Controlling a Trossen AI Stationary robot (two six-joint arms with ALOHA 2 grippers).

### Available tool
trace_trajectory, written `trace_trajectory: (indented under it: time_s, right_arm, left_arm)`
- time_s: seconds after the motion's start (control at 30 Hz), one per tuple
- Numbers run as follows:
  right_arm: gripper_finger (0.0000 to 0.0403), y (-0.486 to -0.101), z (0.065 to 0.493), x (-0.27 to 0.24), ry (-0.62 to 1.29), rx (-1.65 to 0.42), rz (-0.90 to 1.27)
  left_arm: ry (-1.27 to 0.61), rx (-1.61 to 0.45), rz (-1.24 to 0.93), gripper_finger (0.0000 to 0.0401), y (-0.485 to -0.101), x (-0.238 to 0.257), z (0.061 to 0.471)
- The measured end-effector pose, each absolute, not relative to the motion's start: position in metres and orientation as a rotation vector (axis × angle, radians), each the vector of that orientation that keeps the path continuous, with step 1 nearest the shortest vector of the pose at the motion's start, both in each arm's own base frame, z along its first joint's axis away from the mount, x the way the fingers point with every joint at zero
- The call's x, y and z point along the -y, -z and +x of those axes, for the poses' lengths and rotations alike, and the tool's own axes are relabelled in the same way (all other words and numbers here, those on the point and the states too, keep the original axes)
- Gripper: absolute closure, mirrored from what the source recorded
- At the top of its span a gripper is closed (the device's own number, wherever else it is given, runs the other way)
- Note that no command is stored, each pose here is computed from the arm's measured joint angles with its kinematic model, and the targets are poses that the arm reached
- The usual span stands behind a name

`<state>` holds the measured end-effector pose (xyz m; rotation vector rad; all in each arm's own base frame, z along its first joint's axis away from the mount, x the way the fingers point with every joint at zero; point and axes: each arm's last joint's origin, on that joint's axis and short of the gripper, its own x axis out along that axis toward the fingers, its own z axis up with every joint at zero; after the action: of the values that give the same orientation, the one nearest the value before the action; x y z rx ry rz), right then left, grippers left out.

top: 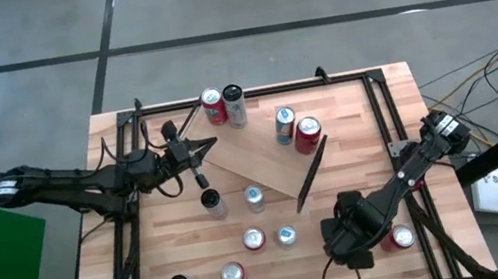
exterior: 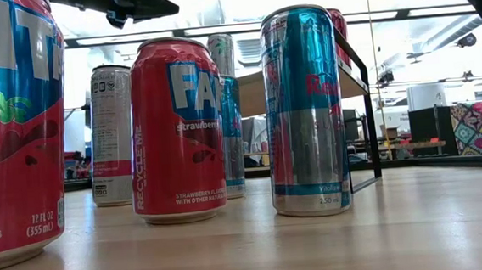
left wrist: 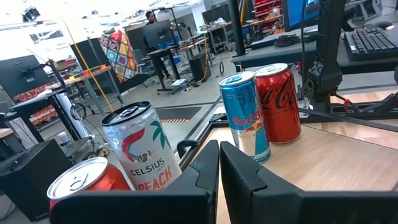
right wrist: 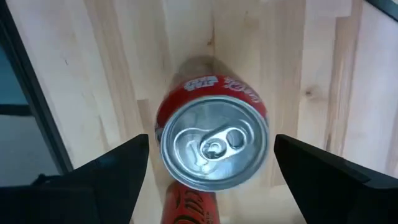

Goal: Place canned beverage on shelf
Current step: Put the red/white soda can on the shelf

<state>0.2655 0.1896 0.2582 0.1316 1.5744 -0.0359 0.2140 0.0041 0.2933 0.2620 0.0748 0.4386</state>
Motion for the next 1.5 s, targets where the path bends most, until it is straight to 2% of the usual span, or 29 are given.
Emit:
trace_trajectory:
  time_s: [0.3, 1.13, 1.3, 1.5]
  right_arm:
    - [0.0074, -0.247, 0.273, -0.193, 0.024, -1.547, 0.051]
    - [0.0079, -0.224, 0.267, -0.184, 0.078, -1.602, 0.048]
    - [0.0114, -0.223, 0.267, -0.183, 0.090, -1.603, 0.059]
    - [0.0115, -0.227, 0.269, -0.181, 0.110, -1.601, 0.097]
  left_arm:
    - [-0.439, -0.069, 0.261, 0.0401, -0.294, -0.004, 0.214]
    - [-0.439, -0.069, 0.260, 0.0401, -0.294, -0.004, 0.214]
    - [-0.439, -0.068, 0.255, 0.0401, -0.294, -0.004, 0.214]
    - [-0.439, -0.068, 0.253, 0.0401, -0.294, -0.004, 0.214]
